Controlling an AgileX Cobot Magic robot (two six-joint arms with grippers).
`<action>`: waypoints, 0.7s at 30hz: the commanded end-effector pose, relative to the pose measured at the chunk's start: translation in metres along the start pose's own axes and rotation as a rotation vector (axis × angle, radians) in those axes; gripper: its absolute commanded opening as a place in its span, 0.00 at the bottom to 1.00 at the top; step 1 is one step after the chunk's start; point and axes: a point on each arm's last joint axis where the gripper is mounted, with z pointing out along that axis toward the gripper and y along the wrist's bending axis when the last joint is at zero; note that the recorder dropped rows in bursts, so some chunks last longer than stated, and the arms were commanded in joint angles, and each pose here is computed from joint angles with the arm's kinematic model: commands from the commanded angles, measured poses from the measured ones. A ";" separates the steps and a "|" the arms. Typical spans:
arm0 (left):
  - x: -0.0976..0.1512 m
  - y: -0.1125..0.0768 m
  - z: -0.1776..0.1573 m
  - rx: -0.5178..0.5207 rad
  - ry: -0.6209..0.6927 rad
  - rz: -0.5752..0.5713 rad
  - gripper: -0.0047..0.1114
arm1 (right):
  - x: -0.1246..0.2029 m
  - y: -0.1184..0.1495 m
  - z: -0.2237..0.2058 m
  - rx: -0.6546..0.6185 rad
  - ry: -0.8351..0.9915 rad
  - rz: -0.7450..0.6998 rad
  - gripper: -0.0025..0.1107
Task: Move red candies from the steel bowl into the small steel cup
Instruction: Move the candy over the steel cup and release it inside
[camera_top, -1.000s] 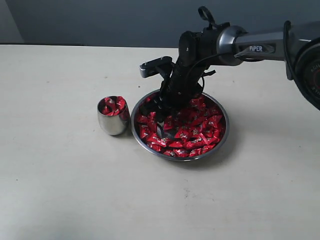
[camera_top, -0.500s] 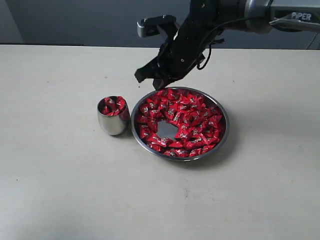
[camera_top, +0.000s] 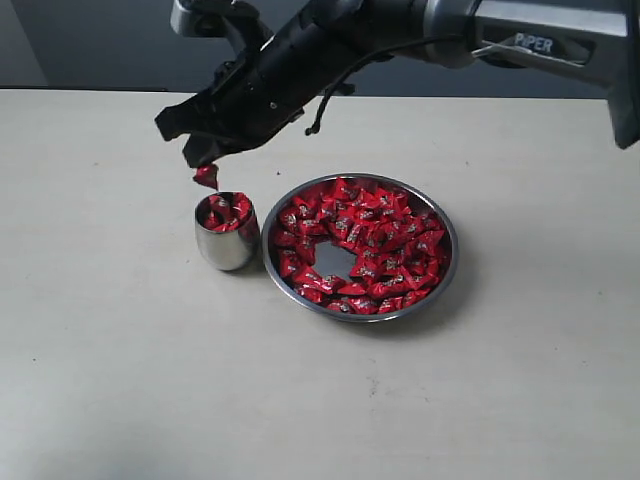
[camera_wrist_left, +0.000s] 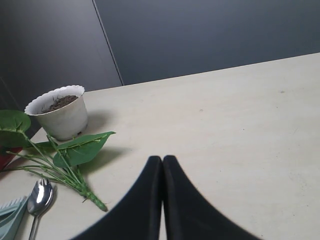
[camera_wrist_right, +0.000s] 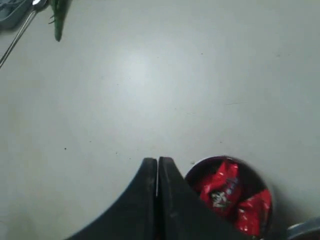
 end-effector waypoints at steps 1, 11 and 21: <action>-0.001 0.000 0.000 0.001 -0.016 0.001 0.04 | 0.005 0.002 0.018 -0.030 0.025 -0.031 0.02; -0.001 0.000 0.000 0.001 -0.016 0.001 0.04 | 0.016 -0.013 0.044 -0.013 0.038 -0.038 0.02; -0.001 0.000 0.000 0.001 -0.016 0.001 0.04 | 0.012 -0.025 0.048 0.091 -0.023 -0.086 0.02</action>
